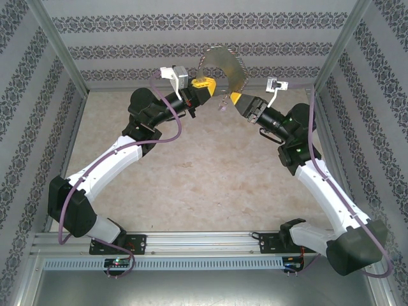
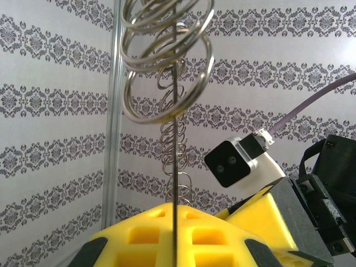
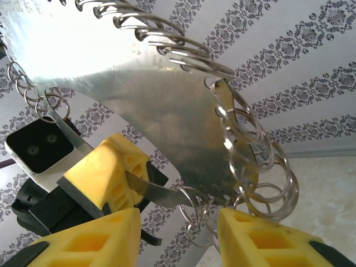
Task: Put the keys on the keyring
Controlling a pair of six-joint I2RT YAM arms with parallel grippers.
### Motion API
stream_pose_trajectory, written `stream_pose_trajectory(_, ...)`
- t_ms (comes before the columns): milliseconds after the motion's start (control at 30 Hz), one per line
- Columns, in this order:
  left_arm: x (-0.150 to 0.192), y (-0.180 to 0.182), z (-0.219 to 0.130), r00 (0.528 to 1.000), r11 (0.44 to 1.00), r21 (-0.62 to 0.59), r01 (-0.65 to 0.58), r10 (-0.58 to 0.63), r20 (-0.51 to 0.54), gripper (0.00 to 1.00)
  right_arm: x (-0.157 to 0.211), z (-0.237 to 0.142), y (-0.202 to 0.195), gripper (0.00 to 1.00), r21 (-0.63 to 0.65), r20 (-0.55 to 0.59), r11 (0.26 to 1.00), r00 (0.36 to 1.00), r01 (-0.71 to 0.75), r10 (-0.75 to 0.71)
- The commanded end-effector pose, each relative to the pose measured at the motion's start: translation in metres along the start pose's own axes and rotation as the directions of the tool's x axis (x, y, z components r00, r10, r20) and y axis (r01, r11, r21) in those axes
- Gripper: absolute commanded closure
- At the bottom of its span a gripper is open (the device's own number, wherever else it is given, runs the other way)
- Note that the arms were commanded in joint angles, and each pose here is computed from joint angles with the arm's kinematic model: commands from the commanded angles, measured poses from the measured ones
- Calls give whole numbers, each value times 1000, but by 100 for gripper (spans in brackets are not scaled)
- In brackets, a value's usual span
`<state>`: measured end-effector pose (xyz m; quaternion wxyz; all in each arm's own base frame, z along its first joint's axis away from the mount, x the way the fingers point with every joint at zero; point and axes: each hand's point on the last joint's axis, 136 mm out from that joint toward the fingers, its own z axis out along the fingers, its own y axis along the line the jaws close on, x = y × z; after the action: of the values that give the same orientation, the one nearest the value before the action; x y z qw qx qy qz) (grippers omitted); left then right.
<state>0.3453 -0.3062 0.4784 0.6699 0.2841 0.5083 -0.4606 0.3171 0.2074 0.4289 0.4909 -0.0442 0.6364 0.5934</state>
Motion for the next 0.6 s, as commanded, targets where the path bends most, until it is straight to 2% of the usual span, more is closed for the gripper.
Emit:
stream_pose_trajectory(0,-18,-11,1,998,999,31,-16,14,66,100,-4,4,13,59,-43,6,999,1000,19,-19)
stream_pose_trajectory(400,-15,-11,3,998,999,36,-10,8,61,100,-1,19,20,61,-76,-14,997,1000,25,-26)
stream_pose_trajectory(467,-14,-11,3,998,999,36,-8,6,59,100,-1,22,24,66,-87,-20,996,999,27,-29)
stream_pose_trajectory(567,-11,-8,4,999,1000,22,-3,2,54,100,0,23,29,79,-101,-29,994,999,33,-36)
